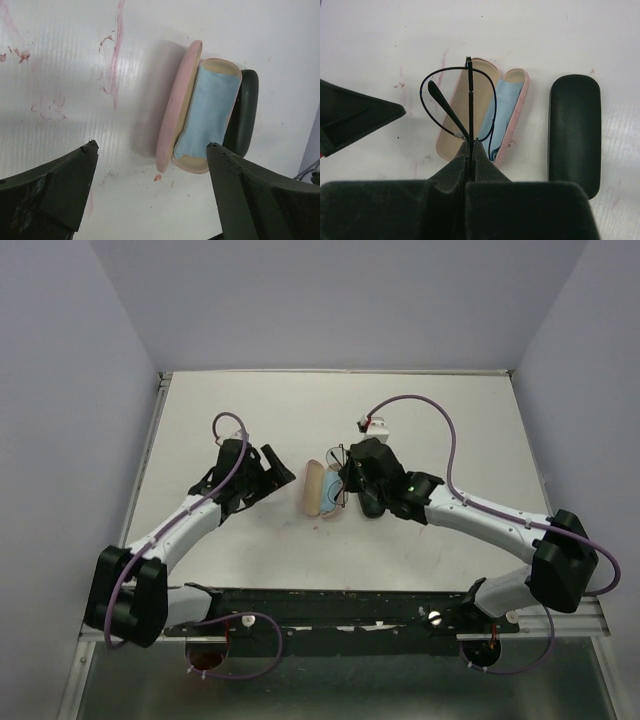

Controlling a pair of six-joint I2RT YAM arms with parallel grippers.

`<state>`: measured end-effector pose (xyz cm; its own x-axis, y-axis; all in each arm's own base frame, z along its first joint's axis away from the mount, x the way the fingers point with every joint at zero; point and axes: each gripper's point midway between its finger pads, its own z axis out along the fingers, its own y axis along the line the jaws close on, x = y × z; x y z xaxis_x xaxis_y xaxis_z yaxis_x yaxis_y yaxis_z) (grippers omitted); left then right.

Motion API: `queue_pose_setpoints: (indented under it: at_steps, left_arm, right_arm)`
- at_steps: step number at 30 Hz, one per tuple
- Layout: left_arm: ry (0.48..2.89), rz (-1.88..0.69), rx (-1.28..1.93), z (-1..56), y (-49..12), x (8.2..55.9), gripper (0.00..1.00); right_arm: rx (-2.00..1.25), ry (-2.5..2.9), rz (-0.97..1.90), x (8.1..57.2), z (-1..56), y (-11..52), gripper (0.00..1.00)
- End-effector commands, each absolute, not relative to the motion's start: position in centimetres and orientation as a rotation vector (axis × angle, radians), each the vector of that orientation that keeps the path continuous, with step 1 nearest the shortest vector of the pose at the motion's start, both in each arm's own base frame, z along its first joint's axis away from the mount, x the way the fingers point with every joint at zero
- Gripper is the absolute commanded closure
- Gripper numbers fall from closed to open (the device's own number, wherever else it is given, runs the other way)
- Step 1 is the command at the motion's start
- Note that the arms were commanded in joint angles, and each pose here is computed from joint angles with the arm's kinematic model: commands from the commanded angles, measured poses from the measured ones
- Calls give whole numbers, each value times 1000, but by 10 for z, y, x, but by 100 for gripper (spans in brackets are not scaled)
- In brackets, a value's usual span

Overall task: Organize the sunglasses
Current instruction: Place the sunglasses in the sunglasses case.

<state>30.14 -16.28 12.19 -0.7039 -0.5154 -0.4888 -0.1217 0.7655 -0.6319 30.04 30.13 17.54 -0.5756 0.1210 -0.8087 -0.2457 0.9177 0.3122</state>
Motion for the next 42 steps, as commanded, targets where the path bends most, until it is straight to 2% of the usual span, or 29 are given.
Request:
queue_pose_setpoints:
  at_steps: [1,3,6,11,17,24,32,42]
  left_arm:
    - [2374,-793,-494,108,-176,325,1]
    - [2421,-684,-553,91,-167,333,2]
    - [2499,-568,-589,70,-159,340,9]
    - [2575,-628,-559,51,-177,346,33]
    - [2624,-622,-512,41,-190,348,52]
    - [2647,-679,-409,41,-217,345,57]
    - [2623,-748,-349,53,-233,341,58]
    - [2616,-763,-324,59,-238,342,58]
  right_arm:
    - [-52,2149,434,304,168,286,99]
    - [-65,2150,425,305,168,286,99]
    - [-54,2141,398,309,168,282,99]
    - [-54,2163,377,315,159,279,99]
    - [-67,2175,410,320,153,285,99]
    - [-79,2199,472,331,146,296,99]
    - [-88,2240,488,350,135,306,99]
    - [-165,2363,434,361,91,318,99]
